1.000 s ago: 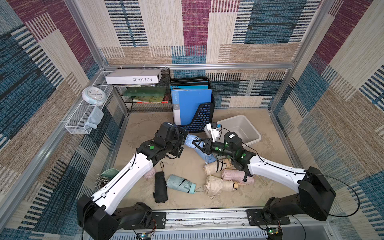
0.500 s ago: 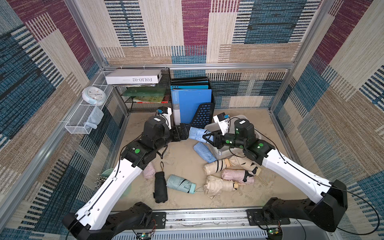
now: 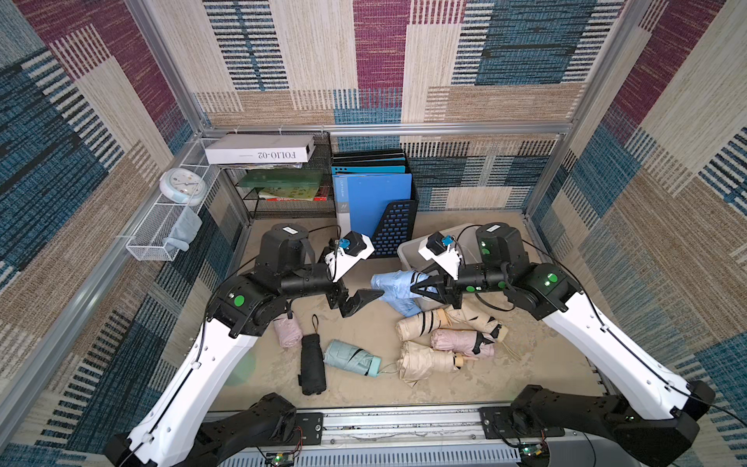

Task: Put the umbrella into the storage box
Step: Pick up the umbrella from the center of the board.

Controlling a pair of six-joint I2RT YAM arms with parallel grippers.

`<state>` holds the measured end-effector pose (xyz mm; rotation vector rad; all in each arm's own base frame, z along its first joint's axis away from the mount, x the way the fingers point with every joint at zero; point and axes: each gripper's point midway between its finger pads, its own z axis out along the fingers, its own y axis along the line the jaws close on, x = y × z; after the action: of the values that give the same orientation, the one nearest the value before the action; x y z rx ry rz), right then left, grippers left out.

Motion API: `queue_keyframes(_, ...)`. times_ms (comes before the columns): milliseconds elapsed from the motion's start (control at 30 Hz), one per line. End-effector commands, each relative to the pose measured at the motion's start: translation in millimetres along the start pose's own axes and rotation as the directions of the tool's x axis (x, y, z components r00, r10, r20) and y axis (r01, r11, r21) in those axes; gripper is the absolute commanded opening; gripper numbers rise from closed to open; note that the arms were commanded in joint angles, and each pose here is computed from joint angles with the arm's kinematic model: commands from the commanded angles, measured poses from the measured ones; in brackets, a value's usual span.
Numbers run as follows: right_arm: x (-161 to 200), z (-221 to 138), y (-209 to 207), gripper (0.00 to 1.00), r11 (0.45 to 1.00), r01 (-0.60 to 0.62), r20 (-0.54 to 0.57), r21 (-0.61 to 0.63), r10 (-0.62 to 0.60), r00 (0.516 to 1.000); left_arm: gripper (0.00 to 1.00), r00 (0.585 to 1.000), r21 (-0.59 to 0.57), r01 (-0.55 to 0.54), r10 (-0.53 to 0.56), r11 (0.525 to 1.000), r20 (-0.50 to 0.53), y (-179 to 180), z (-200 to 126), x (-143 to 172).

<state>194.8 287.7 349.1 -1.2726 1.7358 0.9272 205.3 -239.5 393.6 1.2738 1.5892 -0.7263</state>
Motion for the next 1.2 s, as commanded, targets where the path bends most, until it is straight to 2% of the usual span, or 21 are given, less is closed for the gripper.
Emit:
queue_keyframes(0, -1.0, -1.8, 19.9, 0.0, 0.99, 0.089, 0.01, -0.11, -0.089, 0.996, 1.0, 0.998, 0.234, -0.036, 0.025, 0.972, 0.049, -35.2, 5.2, -2.0)
queue_keyframes(167, -2.4, 2.1, 29.4, 0.0, 0.974, 0.13, 0.001, -0.187, -0.132, 0.991, 1.0, 0.997, 0.351, 0.077, -0.065, 0.933, -0.047, -46.3, 16.2, 18.7)
queue_keyframes(333, -7.5, 6.4, 39.6, 0.0, 0.955, 0.163, 0.012, -0.249, -0.165, 0.986, 0.98, 0.993, 0.375, 0.109, -0.081, 0.921, -0.09, -50.7, 21.3, 36.0)
queue_keyframes(500, -7.2, 12.3, 39.6, 0.0, 0.952, 0.148, 0.008, -0.268, -0.152, 0.988, 0.84, 0.985, 0.4, 0.141, -0.089, 0.905, -0.147, -55.6, 24.5, 53.7)
queue_keyframes(1000, -9.3, 24.3, 29.9, 0.0, 0.96, 0.109, -0.009, -0.258, -0.115, 0.993, 0.37, 0.981, 0.438, 0.134, -0.055, 0.889, -0.188, -52.4, 36.6, 70.2)
queue_keyframes(1067, -15.0, 24.8, 23.3, 0.22, 0.972, 0.094, -0.002, -0.216, -0.096, 0.995, 0.28, 0.981, 0.44, 0.127, -0.049, 0.889, -0.185, -52.0, 37.3, 70.3)
queue_keyframes(1133, -25.8, 22.6, 16.0, 0.49, 0.985, 0.073, 0.029, -0.159, -0.07, 0.997, 0.19, 0.983, 0.442, 0.121, -0.045, 0.889, -0.18, -50.9, 37.8, 69.4)
queue_keyframes(1167, -33.1, 19.8, 13.1, 0.55, 0.989, 0.07, 0.055, -0.131, -0.063, 0.996, 0.14, 0.983, 0.442, 0.118, -0.043, 0.889, -0.177, -50.1, 38.0, 68.5)
